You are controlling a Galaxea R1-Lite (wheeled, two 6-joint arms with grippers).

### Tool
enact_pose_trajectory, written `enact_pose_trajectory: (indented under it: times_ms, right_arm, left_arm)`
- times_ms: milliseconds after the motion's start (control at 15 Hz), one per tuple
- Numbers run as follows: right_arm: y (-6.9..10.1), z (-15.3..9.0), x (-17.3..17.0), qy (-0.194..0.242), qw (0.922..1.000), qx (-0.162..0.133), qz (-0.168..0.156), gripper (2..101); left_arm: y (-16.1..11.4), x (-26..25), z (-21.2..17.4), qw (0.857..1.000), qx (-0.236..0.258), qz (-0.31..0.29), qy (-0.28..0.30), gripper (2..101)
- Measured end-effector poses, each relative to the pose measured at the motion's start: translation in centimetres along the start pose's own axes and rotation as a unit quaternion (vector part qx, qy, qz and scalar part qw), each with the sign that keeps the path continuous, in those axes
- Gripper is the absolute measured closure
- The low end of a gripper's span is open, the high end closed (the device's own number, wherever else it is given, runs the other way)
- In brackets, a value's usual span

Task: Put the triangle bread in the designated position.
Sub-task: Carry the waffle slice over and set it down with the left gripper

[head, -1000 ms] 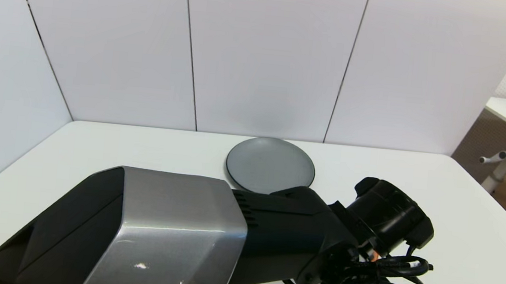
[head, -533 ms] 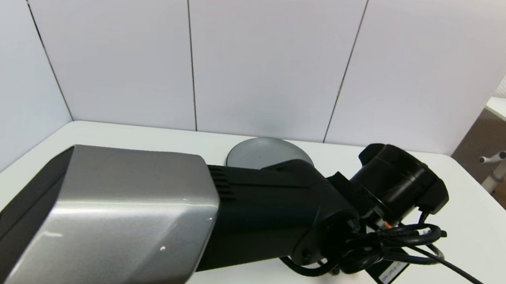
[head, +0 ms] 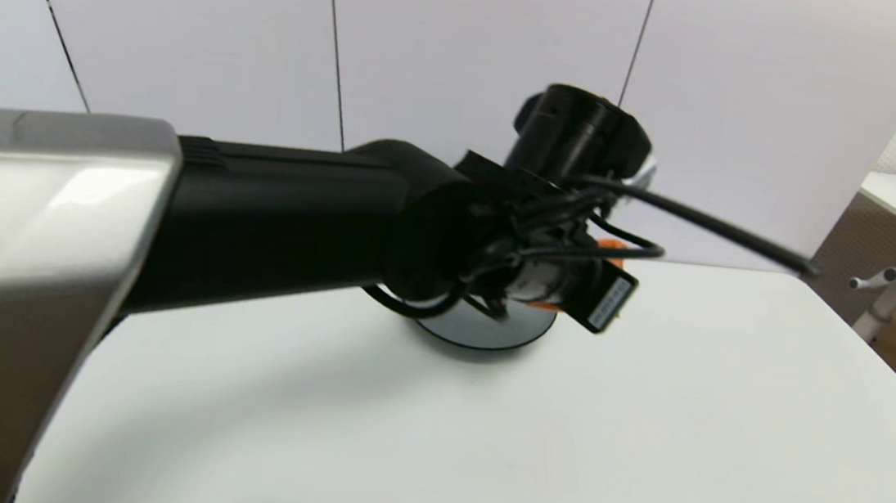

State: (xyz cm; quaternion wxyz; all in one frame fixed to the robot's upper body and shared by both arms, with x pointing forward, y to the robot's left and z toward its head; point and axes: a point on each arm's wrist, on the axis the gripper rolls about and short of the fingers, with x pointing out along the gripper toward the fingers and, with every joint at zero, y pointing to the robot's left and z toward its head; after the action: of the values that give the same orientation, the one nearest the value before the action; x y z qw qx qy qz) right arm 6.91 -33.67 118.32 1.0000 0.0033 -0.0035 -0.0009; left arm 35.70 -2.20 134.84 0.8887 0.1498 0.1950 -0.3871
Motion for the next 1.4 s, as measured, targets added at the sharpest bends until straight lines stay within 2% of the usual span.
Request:
enact_pose_trajectory:
  times_ms: [267,400,600,933,1400]
  right_arm:
    - [0.0,0.0,0.0,0.000,1.0000,0.000,0.000,5.0]
    - [0.0,0.0,0.0,0.000,1.0000,0.000,0.000,5.0]
    - [0.0,0.0,0.0,0.000,1.0000,0.000,0.000,5.0]
    - [0.0,0.0,0.0,0.000,1.0000,0.000,0.000,5.0]
    - [0.0,0.0,0.0,0.000,1.0000,0.000,0.000,5.0]
  left_arm:
    - [8.9,-3.3,0.5,0.995,-0.024,0.094,-0.014,49.4]
    - [13.1,-5.1,-0.7,0.989,-0.046,0.141,-0.005,49.6]
    - [17.5,-7.0,-3.5,0.977,-0.075,0.200,-0.002,49.8]
    - [20.8,-7.3,-9.1,0.962,-0.109,0.250,0.015,50.0]
    - [21.7,-3.8,-12.0,0.961,-0.122,0.231,0.091,50.0]
